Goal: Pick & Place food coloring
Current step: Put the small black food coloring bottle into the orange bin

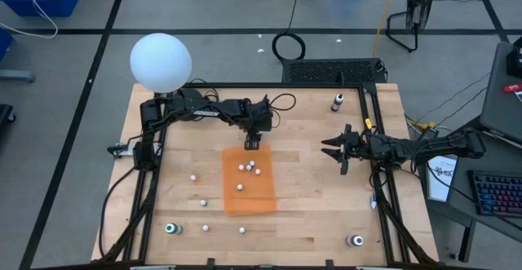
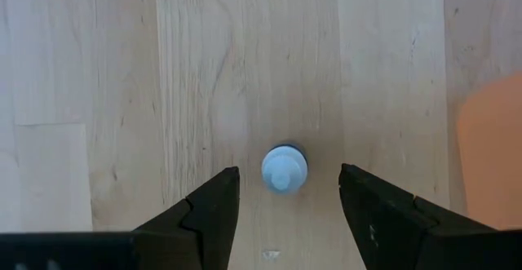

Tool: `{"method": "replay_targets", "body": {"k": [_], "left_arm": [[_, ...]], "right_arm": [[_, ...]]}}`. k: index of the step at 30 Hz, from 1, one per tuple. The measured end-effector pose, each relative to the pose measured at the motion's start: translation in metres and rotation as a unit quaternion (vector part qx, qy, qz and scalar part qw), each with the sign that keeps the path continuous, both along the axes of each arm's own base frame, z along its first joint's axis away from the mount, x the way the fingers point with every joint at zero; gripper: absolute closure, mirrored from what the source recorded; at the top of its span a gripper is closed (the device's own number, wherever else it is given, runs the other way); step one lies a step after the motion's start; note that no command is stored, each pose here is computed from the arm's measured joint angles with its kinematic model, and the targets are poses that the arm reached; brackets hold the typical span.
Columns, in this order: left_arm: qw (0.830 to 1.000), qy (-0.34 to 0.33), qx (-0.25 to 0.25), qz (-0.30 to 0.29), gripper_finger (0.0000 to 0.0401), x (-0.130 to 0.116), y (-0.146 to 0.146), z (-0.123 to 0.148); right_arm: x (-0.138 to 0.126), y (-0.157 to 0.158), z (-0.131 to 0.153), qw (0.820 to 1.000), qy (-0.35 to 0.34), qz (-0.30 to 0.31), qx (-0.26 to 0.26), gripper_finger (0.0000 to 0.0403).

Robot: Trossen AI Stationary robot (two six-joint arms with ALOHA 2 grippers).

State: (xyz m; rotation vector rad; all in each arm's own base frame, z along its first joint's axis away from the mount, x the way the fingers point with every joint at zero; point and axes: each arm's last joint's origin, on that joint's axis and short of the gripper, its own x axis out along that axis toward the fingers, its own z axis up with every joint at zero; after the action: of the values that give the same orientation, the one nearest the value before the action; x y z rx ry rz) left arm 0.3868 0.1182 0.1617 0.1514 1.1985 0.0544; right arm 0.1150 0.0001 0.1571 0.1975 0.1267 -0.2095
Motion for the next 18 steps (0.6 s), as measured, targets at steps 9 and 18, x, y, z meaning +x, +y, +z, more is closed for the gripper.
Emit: {"method": "replay_targets", "body": {"k": [9, 18], "left_arm": [[1.0, -0.001, 0.0, 0.0, 0.0188, 0.0002, 0.0, 0.0001], [1.0, -0.001, 0.0, 0.0, 0.0233, 0.0002, 0.0, 0.0001]], "right_arm": [[0.0, 0.0, 0.0, 1.0, 0.0, 0.0, 0.0, 0.0273], [0.0, 0.0, 0.0, 1.0, 0.0, 0.0, 0.0, 0.0273]]}}
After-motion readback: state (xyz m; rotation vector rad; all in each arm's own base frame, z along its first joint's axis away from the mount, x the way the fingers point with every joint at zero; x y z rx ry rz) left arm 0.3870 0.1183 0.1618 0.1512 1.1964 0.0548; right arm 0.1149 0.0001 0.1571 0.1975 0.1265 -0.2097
